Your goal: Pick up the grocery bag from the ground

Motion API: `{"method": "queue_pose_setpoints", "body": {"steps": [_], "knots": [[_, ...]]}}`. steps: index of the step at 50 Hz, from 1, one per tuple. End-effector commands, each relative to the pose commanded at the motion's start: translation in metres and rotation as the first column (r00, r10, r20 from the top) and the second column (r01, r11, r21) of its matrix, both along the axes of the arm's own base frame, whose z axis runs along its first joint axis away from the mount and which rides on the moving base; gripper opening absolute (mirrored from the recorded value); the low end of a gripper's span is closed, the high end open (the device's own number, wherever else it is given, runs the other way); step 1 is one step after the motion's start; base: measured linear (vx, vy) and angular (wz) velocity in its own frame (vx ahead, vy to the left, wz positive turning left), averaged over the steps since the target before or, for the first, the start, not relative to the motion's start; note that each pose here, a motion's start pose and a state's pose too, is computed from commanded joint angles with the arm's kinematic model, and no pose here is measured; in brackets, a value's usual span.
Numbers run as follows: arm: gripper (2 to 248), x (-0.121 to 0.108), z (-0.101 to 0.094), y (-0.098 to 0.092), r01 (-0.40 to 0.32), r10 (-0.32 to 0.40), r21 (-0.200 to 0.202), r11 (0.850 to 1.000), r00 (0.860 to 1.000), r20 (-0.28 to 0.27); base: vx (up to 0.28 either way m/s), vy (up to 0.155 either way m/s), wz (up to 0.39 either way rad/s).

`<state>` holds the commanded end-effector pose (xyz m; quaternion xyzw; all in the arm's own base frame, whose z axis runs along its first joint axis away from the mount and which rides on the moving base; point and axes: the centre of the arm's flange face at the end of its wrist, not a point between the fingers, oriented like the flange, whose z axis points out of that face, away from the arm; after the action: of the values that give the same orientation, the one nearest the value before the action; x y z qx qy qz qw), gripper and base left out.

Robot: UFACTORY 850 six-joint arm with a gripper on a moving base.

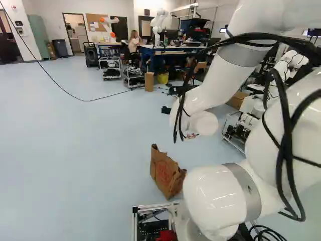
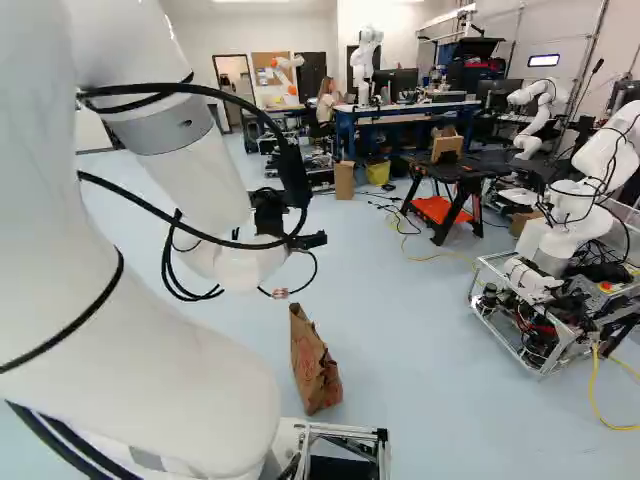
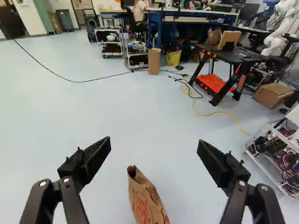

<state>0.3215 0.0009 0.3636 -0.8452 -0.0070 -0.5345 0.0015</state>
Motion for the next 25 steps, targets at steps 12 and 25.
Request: {"method": "queue_pose_setpoints", "body": {"steps": [12,25], "knots": [[247,0.02,-0.009,0.002,-0.031,0.029,-0.013,0.999,0.991,-0.13,0.0,0.0,0.0],[247,0.039,-0.018,0.003,-0.063,0.053,-0.027,0.998,0.962,-0.269,0.0,0.0,0.0]]}}
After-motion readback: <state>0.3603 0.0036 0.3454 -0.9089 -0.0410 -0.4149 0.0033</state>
